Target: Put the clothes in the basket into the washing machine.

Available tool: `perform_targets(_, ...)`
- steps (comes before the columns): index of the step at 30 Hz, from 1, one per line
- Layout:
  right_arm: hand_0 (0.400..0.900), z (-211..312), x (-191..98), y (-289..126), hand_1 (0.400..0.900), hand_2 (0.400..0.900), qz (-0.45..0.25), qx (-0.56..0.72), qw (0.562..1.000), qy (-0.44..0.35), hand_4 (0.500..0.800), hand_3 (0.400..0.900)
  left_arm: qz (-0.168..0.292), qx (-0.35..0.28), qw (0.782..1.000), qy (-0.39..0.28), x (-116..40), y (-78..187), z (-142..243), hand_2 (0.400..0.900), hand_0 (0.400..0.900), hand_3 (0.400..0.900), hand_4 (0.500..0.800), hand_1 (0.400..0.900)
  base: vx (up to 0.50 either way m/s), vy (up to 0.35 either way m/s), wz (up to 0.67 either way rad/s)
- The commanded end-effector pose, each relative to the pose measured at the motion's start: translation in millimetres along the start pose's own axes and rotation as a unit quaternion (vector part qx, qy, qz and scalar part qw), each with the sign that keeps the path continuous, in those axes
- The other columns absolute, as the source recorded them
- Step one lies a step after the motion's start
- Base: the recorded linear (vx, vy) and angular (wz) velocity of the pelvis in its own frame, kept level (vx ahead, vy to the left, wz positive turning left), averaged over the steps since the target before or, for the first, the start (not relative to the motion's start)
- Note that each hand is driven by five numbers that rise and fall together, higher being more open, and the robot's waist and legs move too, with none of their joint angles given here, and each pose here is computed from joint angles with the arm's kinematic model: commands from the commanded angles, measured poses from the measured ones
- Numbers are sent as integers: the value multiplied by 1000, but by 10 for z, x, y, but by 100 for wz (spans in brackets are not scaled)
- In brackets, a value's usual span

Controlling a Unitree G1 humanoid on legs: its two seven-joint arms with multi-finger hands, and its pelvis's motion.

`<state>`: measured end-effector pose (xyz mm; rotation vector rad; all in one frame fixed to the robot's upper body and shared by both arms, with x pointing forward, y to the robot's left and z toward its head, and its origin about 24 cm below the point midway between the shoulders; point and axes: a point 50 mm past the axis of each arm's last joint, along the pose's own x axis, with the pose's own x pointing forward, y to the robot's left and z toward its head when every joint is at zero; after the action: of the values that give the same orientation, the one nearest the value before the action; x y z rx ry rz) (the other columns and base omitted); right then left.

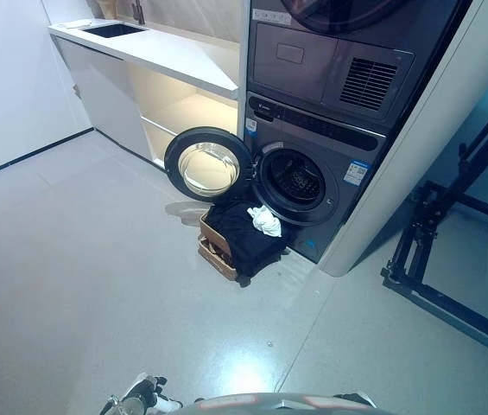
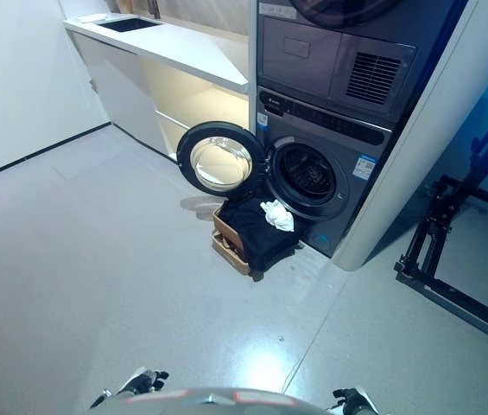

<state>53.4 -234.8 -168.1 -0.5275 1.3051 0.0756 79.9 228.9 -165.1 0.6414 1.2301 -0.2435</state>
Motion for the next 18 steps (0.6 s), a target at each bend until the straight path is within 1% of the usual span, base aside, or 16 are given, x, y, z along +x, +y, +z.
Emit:
perform_targets(1,900,129,21,-82,900,900,-16,-8,1000,-20,800,900,9,10,1000,-4,17,92,53,900,900,900,800,900,0,0,0)
perform_targets(12,900,117,20,-84,900,900,-19,-5,1000,-17,800,900,13,4,1000,-2,17,92,48,900,900,900,800,900,-3,-4,-1)
perform_targets(18,900,160,28,-129,900,900,-25,-2,999,-22,800,900,24,-5,1000,-8,25,153,104,900,900,900,800,900,-1,-45,2)
